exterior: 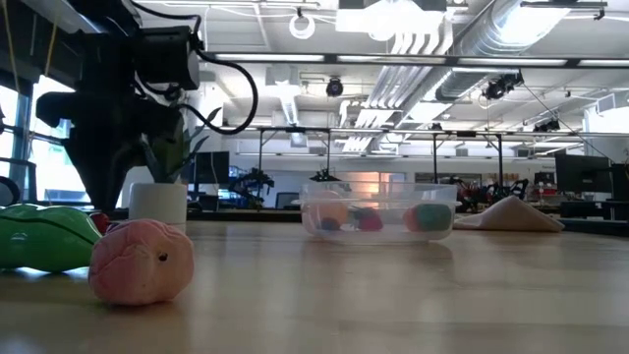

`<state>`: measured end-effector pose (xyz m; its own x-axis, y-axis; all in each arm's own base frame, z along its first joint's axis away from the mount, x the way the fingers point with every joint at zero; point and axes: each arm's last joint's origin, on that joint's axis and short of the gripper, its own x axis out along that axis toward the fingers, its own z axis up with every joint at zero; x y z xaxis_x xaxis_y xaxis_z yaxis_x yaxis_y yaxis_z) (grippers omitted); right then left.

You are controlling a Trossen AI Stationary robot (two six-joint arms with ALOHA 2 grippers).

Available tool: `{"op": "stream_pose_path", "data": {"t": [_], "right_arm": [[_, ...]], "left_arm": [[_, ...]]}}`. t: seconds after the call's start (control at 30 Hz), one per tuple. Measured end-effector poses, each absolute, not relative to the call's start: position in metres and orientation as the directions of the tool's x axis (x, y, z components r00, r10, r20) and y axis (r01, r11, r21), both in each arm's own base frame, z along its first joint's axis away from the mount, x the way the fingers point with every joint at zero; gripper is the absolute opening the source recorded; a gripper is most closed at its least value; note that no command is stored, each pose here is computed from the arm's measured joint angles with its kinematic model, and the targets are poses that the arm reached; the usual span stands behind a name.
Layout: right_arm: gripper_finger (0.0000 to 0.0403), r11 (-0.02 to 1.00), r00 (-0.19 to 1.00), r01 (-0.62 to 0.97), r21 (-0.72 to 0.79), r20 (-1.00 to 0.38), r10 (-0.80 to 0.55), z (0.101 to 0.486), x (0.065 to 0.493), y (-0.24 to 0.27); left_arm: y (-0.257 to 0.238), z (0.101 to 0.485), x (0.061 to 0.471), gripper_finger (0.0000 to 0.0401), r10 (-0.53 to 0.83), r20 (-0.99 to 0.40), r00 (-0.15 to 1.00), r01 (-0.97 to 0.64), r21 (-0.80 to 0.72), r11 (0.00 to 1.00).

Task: Pick and placing Produce into tupperware
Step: Put the red cherry into the transparent bin

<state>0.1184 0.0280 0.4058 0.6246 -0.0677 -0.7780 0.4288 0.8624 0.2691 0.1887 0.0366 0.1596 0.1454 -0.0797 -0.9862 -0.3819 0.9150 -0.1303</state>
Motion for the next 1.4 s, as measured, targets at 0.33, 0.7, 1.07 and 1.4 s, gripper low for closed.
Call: {"op": "stream_pose_path", "data": {"t": [0.33,0.7,1.07,1.4], "right_arm": [[0.0130,0.862,0.625,0.429,0.269,-0.778,-0.068,0.406,0.119,0.028],[0.0130,0.862,0.625,0.429,0.269,-0.778,-0.068,0.406,0.118,0.028],[0.0130,0.862,0.625,0.429,0.269,-0.778,-0.068,0.406,0.118,0.028],[0.0130,0.862,0.625,0.429,0.269,-0.778,-0.068,0.406,0.118,0.028]], "left_arm": [[0.036,0.159,0.189,0.0113,-0.095,-0.984,0.148,-0.370,-0.144,0.918],[0.037,0.151,0.194,0.0113,-0.099,-0.987,0.124,-0.391,-0.140,0.910],[0.038,0.148,0.195,0.0113,-0.102,-0.988,0.114,-0.397,-0.139,0.907],[0.037,0.148,0.195,0.0113,-0.127,-0.985,0.114,-0.386,-0.162,0.908]]}}
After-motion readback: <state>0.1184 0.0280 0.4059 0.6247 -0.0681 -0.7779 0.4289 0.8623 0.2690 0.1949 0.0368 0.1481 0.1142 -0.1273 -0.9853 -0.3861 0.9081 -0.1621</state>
